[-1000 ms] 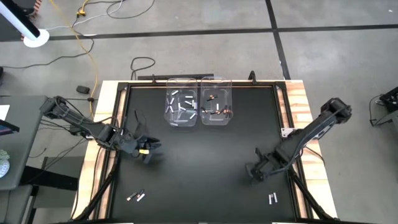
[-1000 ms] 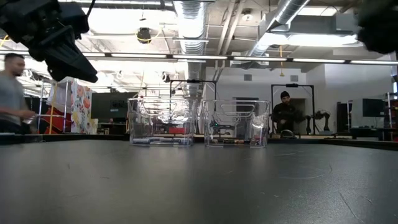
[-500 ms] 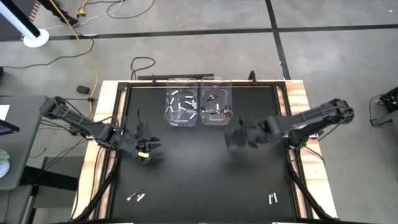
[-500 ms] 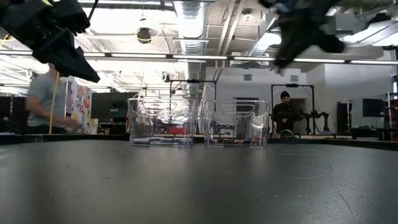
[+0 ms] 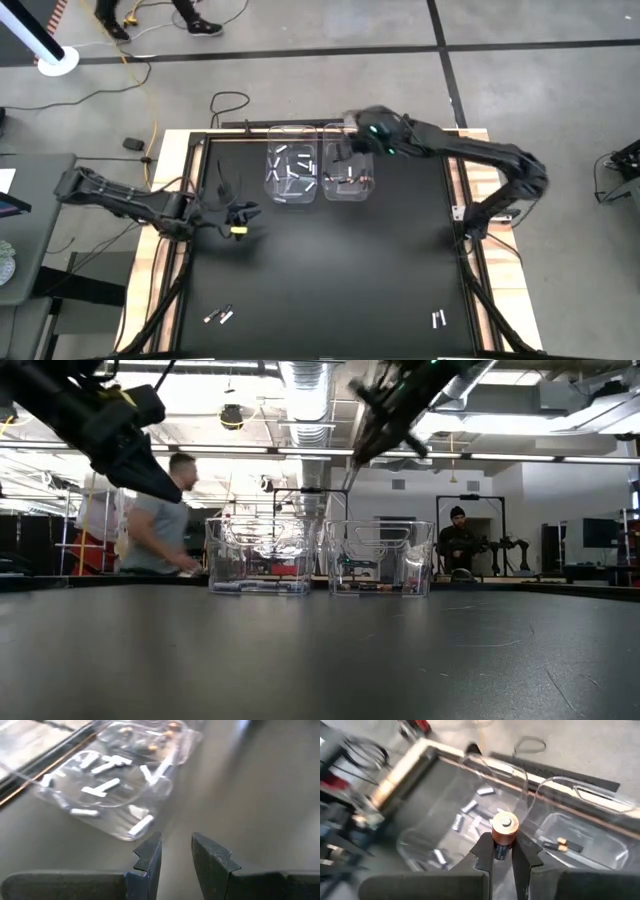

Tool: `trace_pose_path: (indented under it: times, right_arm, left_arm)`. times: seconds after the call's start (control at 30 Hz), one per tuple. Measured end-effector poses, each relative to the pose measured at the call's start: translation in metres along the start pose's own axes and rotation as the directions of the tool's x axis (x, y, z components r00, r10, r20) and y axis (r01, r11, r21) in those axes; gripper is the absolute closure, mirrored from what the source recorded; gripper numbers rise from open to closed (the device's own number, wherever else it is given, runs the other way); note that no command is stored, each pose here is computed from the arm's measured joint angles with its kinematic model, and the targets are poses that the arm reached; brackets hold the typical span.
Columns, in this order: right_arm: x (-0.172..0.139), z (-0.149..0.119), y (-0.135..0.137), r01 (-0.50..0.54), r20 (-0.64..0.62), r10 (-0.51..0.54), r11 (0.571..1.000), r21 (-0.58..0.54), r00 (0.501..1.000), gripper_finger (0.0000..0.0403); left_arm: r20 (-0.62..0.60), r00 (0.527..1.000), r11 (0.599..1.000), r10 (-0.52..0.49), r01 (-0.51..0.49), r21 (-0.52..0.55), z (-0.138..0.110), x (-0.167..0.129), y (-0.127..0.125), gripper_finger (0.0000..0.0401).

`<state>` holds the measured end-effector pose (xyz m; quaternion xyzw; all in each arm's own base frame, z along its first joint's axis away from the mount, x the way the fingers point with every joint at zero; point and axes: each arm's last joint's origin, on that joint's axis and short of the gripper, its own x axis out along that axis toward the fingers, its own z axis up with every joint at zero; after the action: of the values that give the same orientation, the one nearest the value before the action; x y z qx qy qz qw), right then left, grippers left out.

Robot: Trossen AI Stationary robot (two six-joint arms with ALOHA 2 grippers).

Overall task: Sort batteries
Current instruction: Put the black battery into the right transparent bin

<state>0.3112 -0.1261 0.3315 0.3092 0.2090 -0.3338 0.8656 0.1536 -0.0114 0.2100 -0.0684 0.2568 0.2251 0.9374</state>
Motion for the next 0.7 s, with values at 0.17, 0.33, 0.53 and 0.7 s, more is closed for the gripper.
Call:
trace_pose_path:
  times: [0.17, 0.33, 0.53, 0.7]
  right_arm:
    - [0.053, 0.011, -0.01, 0.062, -0.195, -0.081, 0.993, -0.102, 0.977, 0.0352]
    - [0.1, 0.002, -0.025, 0.163, -0.385, -0.232, 0.965, -0.204, 0.893, 0.0352]
    - [0.146, -0.018, -0.044, 0.188, -0.539, -0.3, 0.949, -0.254, 0.787, 0.0352]
    - [0.17, -0.036, -0.055, 0.183, -0.611, -0.295, 0.953, -0.241, 0.734, 0.0352]
  left_arm:
    - [-0.003, 0.998, 0.997, 0.059, -0.059, -0.057, 0.003, 0.004, 0.009, 0.0301]
    - [-0.012, 0.996, 0.992, 0.087, -0.087, -0.094, 0.003, 0.006, 0.014, 0.0301]
    - [-0.028, 0.994, 0.988, 0.106, -0.108, -0.108, 0.002, 0.007, 0.017, 0.0301]
    - [-0.028, 0.994, 0.985, 0.109, -0.112, -0.129, 0.002, 0.007, 0.017, 0.0301]
